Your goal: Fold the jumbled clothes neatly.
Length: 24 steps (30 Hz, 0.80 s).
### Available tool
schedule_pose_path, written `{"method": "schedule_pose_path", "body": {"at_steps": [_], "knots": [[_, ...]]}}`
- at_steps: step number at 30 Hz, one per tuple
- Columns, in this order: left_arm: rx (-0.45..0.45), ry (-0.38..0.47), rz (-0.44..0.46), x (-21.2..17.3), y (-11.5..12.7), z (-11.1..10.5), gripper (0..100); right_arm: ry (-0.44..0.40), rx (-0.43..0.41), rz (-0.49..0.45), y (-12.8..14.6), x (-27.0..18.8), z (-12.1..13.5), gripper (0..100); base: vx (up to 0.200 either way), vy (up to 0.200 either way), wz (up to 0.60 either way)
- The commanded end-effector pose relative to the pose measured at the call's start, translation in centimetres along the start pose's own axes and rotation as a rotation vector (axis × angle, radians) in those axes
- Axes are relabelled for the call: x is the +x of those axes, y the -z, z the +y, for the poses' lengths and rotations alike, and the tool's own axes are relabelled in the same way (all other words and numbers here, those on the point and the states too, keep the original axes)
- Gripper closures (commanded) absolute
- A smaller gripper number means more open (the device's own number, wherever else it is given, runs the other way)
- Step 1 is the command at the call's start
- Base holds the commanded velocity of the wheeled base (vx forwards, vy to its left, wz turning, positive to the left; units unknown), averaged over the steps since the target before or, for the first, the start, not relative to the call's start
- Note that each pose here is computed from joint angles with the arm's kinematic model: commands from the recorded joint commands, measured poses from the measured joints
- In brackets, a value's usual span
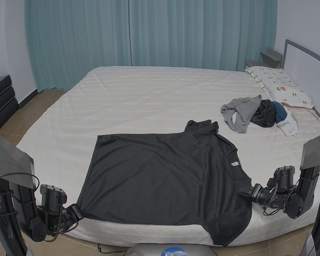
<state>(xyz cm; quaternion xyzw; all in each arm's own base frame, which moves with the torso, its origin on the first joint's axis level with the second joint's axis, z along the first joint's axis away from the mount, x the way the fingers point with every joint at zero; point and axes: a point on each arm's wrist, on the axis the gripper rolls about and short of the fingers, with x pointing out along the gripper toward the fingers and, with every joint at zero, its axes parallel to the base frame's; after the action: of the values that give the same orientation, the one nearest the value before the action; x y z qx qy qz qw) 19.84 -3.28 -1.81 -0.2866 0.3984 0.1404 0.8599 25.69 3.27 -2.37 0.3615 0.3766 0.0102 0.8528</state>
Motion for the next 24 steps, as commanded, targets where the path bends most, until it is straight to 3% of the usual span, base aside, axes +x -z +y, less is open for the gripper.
{"method": "schedule_pose_path", "body": {"at_steps": [1,12,24], "knots": [[0.0,-0.008,0.006,-0.3,0.2,0.3,100,0.0,-0.002,-0.017,-0.3,0.2,0.1,100,0.0,0.0,0.0],[-0.03,0.014,-0.023,0.3,-0.4,-0.1,100,-0.073,-0.002,-0.147,-3.6,0.4,1.6,100,0.0,0.0,0.0],[-0.062,0.054,-0.066,0.3,-1.0,-0.5,100,-0.12,-0.017,-0.195,-6.2,2.5,3.3,100,0.0,0.0,0.0]]}}
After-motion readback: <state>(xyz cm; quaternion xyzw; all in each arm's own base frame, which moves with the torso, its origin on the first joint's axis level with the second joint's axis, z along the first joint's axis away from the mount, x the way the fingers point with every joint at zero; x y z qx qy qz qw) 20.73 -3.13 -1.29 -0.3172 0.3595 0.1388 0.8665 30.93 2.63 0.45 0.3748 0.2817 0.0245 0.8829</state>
